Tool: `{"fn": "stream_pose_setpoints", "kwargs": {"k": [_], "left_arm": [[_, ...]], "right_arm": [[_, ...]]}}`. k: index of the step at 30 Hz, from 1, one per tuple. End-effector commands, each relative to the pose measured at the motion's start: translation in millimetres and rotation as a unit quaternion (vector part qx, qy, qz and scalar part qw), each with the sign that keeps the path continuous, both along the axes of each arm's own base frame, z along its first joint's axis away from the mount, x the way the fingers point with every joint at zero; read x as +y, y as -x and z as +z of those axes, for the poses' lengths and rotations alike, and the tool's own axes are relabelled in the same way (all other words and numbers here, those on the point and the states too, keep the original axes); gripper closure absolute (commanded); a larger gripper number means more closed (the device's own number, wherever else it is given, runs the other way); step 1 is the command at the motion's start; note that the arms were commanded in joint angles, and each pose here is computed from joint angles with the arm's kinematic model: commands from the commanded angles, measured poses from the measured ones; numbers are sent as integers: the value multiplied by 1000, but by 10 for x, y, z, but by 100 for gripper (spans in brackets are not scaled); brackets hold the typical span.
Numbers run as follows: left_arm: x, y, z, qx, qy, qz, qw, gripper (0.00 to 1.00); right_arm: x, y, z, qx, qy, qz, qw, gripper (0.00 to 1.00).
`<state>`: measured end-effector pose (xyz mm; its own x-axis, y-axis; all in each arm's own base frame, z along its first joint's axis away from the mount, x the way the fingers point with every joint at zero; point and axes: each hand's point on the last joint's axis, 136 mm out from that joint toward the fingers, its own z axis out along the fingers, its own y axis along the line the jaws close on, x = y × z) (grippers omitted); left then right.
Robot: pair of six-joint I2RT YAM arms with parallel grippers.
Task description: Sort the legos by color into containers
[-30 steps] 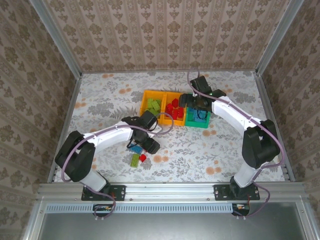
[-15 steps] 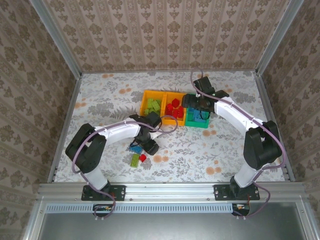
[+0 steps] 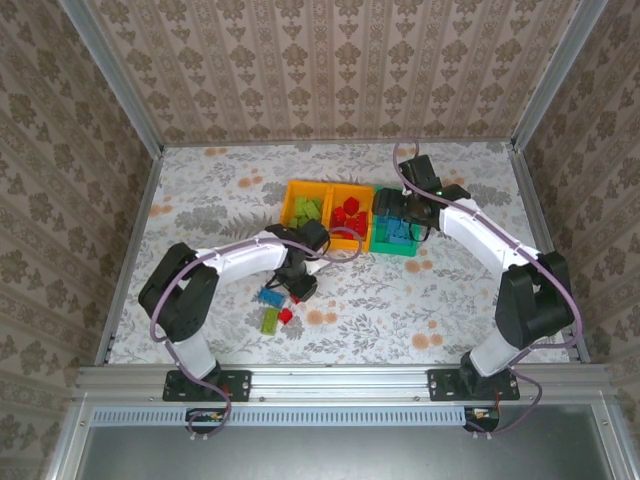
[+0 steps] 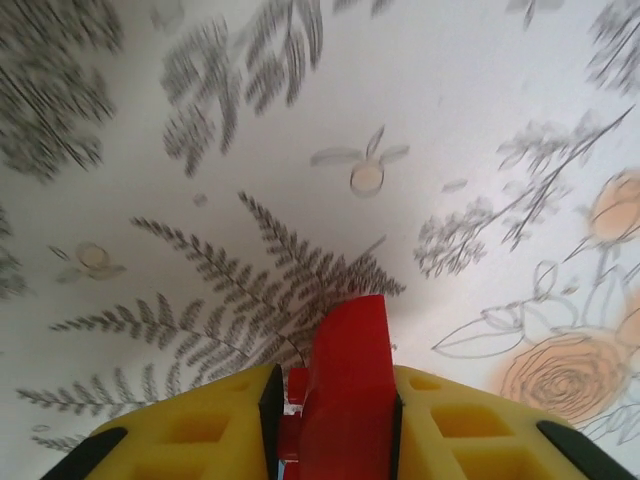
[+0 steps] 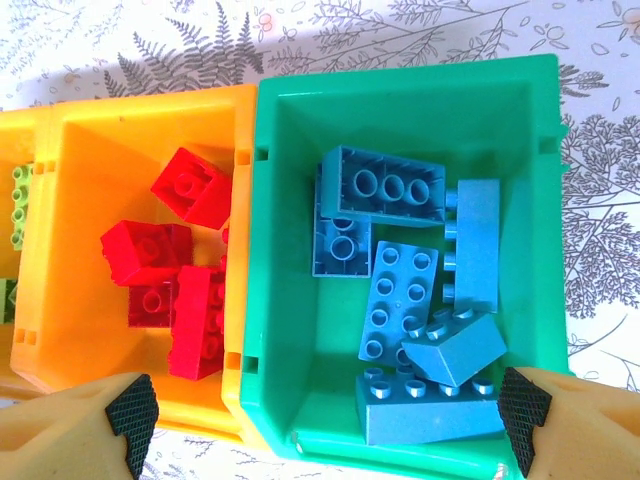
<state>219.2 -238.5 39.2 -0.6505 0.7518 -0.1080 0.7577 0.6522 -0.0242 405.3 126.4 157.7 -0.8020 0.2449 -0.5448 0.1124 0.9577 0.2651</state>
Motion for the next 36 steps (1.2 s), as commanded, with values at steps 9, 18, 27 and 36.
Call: {"fn": "stream_pose_setpoints", "kwargs": {"k": [9,18,27,36], "left_arm": [[-751,-1004,1213,-152,201,41,967,71],[-1182,-1596,1206,-134,273,103,947,70],[-1312,-1867,1146,-105,323,179,923,51],[-1158,-1839,1565,-120,381,224,889,0]], "right_arm": [[-61,194,81,-15,-24,-14,1000,9],[-87,409,-41,-12,-46,-21,999,9],[109,622,61,-58,-70,45,995,11],[1133,1270,-107,-115,-4,276,954,6]]}}
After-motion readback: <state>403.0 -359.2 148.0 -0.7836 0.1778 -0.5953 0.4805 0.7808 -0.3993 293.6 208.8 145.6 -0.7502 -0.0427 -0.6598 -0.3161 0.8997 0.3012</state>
